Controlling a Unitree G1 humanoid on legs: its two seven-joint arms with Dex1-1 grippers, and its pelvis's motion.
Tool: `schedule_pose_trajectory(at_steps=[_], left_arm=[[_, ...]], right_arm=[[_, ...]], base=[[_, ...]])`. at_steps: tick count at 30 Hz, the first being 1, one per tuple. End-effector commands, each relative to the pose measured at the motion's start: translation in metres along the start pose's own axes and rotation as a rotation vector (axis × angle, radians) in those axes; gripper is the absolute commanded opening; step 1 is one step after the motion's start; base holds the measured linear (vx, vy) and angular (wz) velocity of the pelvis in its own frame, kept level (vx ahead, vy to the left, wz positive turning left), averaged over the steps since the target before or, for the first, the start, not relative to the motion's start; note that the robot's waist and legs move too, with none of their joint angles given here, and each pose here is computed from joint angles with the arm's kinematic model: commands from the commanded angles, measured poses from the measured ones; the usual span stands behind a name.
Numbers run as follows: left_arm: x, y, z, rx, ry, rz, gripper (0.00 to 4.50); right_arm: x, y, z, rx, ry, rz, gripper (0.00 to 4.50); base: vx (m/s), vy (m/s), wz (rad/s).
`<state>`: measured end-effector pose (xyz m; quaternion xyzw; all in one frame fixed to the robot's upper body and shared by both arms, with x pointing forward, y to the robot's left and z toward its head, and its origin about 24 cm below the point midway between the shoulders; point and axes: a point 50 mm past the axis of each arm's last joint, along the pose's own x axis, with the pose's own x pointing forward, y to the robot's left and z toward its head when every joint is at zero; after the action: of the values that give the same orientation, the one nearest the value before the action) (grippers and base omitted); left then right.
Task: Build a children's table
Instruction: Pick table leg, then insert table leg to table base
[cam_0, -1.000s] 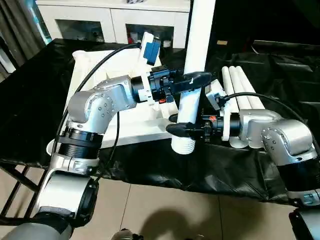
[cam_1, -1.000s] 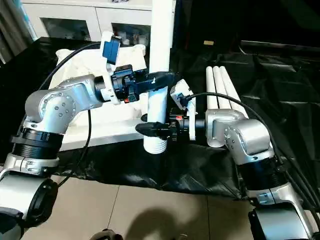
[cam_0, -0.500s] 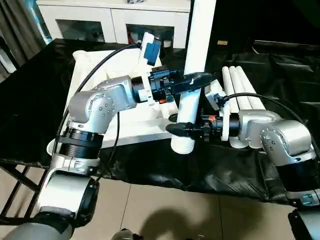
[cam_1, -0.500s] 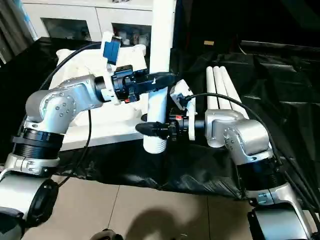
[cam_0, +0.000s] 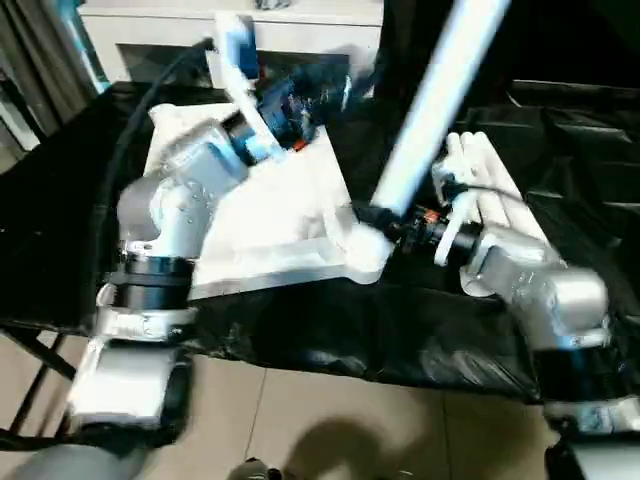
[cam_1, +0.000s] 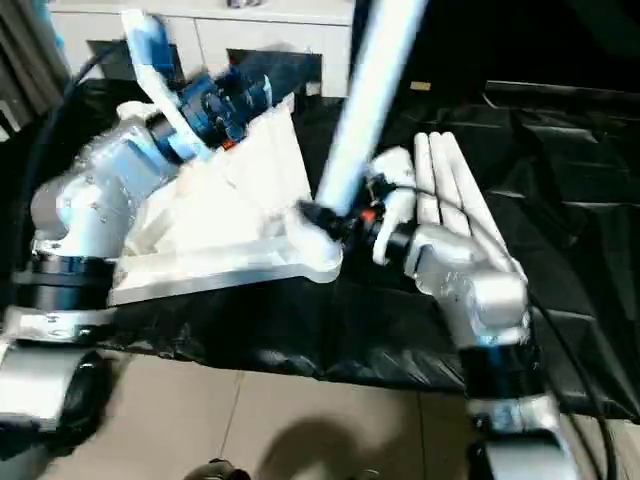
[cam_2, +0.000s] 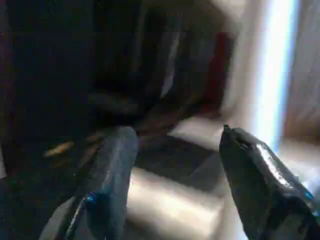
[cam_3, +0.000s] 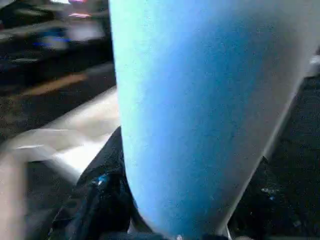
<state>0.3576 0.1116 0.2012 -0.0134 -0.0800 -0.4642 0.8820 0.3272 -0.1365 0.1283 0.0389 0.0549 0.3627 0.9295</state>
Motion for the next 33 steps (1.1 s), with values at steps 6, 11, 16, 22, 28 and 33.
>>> schedule_pose_trajectory(at_steps=[6,11,16,22,28,33], left_arm=[[-0.027,-0.014,-0.071,0.027,0.299,-0.154,3.02],[-0.035,-0.015,-0.096,0.027,0.419,-0.213,3.02],[-0.042,0.005,-0.117,0.099,0.560,-0.154,3.02],[-0.049,0.012,-0.122,0.078,0.613,-0.169,2.84],[-0.052,0.014,-0.128,0.053,0.633,-0.200,2.36],[-0.053,0.014,-0.131,0.064,0.659,-0.216,2.02]], right_arm=[[-0.001,-0.009,-0.010,0.001,-0.010,-0.133,1.90],[-0.004,-0.007,-0.018,-0.006,0.014,-0.118,1.90],[-0.004,-0.008,-0.022,-0.022,0.031,-0.103,1.90],[-0.005,-0.009,-0.021,-0.039,0.045,-0.090,1.90],[0.000,-0.013,-0.018,-0.054,0.049,-0.096,1.90],[0.003,-0.014,-0.014,-0.067,0.050,-0.084,1.90]], base=[[0.000,0.000,0.00],[0.000,0.000,0.00],[0.000,0.000,0.00],[0.000,0.000,0.00],[0.000,0.000,0.00],[0.000,0.000,0.00]])
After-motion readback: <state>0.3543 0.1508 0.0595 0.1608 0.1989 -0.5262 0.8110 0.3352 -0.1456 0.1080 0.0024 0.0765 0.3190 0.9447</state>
